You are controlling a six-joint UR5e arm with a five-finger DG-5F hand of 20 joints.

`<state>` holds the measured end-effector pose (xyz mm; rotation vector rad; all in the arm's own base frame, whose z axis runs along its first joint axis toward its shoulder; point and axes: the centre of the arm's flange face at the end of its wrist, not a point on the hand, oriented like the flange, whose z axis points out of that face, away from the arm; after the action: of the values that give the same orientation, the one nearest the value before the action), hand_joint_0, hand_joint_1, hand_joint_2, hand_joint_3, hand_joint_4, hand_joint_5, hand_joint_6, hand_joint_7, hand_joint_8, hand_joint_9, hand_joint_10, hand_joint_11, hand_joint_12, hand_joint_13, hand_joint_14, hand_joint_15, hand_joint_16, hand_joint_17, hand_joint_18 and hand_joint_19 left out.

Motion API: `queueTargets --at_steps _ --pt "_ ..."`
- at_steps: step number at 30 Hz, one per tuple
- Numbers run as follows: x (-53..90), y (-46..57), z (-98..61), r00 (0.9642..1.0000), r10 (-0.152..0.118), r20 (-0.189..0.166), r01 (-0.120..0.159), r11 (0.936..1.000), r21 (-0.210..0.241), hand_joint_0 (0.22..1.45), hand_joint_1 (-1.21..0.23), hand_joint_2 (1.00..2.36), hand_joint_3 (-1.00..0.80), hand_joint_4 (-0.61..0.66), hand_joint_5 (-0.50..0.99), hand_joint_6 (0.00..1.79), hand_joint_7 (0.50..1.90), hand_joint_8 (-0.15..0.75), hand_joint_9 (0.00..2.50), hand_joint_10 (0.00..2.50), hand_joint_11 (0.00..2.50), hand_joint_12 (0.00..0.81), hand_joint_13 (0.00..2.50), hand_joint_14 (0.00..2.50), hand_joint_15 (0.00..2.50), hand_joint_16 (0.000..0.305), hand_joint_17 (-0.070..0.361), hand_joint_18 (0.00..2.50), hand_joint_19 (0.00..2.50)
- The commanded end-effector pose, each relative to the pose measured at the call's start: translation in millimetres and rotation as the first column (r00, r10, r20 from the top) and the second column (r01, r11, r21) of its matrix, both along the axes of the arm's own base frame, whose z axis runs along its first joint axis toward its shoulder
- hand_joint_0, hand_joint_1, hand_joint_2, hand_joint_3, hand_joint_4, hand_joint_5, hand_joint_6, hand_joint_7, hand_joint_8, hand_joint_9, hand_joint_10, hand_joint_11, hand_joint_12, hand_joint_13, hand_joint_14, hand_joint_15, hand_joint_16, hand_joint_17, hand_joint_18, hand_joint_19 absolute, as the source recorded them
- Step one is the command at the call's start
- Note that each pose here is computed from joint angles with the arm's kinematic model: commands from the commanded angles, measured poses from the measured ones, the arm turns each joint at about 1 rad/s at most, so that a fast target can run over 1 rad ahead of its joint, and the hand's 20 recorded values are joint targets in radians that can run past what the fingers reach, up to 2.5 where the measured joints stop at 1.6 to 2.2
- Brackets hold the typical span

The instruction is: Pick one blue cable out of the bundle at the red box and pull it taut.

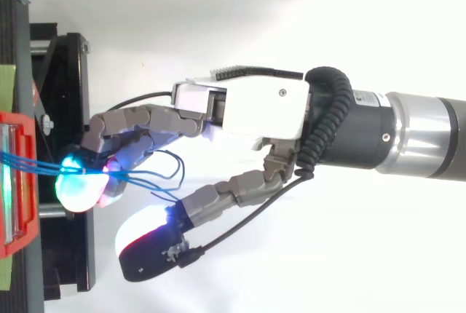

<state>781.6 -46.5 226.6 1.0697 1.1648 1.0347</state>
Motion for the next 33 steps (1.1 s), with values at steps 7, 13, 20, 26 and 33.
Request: queueTargets --at_steps 7,13,20,26,33 --pt "-1.9 -15.8 -0.8 0.9982 -0.060 -0.004 0.060 0.9982 -0.002 0.57 -0.78 1.02 -0.30 0.22 -0.14 0.75 1.19 0.368 0.54 0.01 0.49 0.430 0.46 0.01 0.15 0.060 0.135 0.54 0.28" --pt "-2.8 -21.4 -3.0 0.9955 -0.095 -0.004 0.095 0.9955 -0.001 0.59 -0.77 1.02 -0.13 0.25 -0.19 0.84 1.12 0.369 0.52 0.01 0.51 0.429 0.46 0.00 0.15 0.060 0.135 0.54 0.27" --pt "-3.8 -27.4 -3.5 0.9947 -0.103 -0.009 0.103 0.9947 -0.002 0.58 -0.77 1.02 -0.05 0.25 -0.20 0.88 1.22 0.373 0.53 0.01 0.54 0.432 0.47 0.00 0.16 0.060 0.135 0.55 0.28" --pt "-3.4 -27.4 -3.0 0.9947 -0.103 -0.005 0.103 0.9947 -0.002 0.60 -0.79 1.02 -0.05 0.26 -0.20 0.89 1.20 0.371 0.53 0.01 0.55 0.429 0.47 0.00 0.16 0.060 0.135 0.56 0.27" --pt "-3.2 -24.0 -3.2 0.9949 -0.101 -0.008 0.101 0.9947 -0.019 0.54 -0.76 1.01 -0.37 0.27 -0.19 0.82 1.04 0.381 0.54 0.01 0.54 0.443 0.47 0.00 0.18 0.062 0.139 0.56 0.29"
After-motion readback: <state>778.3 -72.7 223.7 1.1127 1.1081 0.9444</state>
